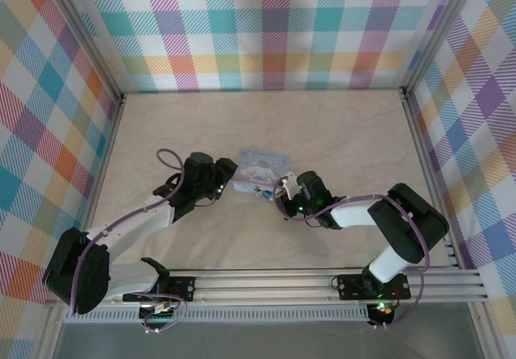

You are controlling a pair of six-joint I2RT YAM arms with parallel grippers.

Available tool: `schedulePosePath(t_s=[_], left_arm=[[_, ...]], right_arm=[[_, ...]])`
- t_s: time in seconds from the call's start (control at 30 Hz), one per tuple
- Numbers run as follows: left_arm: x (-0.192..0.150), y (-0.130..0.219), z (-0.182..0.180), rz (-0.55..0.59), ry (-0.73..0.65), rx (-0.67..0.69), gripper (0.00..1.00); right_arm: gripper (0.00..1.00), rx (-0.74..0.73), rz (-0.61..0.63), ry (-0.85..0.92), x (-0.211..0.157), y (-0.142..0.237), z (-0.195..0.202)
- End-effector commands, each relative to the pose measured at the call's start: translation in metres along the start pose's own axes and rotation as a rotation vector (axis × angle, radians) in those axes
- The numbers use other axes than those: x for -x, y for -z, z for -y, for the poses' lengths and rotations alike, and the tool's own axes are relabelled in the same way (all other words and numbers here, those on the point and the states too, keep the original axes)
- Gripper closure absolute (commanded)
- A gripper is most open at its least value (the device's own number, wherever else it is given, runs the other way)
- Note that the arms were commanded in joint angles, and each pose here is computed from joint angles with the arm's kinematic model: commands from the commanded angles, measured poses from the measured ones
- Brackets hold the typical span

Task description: Unlock the padlock with the key

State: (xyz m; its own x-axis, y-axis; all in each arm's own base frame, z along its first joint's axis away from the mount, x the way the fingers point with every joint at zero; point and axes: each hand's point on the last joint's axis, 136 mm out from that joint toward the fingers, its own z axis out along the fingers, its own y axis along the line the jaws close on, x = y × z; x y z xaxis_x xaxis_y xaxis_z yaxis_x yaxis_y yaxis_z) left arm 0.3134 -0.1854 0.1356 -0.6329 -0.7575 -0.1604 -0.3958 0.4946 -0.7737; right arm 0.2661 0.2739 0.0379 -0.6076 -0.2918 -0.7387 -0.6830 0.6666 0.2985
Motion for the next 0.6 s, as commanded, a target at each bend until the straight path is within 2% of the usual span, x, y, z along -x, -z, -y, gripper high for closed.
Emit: schedulePosePath(t_s=[0.0, 0.13, 0.27, 0.57], left_arm=[[0.008, 0.001, -0.011, -0.040, -0.050, 0.039, 0.29], [0.017, -0.013, -0.013, -0.092, -0.056, 0.018, 0.22], [0.012, -0.029, 0.002, -0.168, -0.095, -0.036, 0.17], [0.010, -0.054, 0.012, -0.227, -0.162, -0.035, 0.16]], right_arm=[[1.00, 0.053, 0.005, -0.031, 0.011, -0.003, 0.000], [1.00, 0.054, -0.003, -0.031, 0.010, -0.005, 0.006], [1.00, 0.071, -0.015, -0.043, 0.006, -0.006, 0.004], [0.93, 0.079, -0.036, -0.090, -0.004, -0.004, 0.003]])
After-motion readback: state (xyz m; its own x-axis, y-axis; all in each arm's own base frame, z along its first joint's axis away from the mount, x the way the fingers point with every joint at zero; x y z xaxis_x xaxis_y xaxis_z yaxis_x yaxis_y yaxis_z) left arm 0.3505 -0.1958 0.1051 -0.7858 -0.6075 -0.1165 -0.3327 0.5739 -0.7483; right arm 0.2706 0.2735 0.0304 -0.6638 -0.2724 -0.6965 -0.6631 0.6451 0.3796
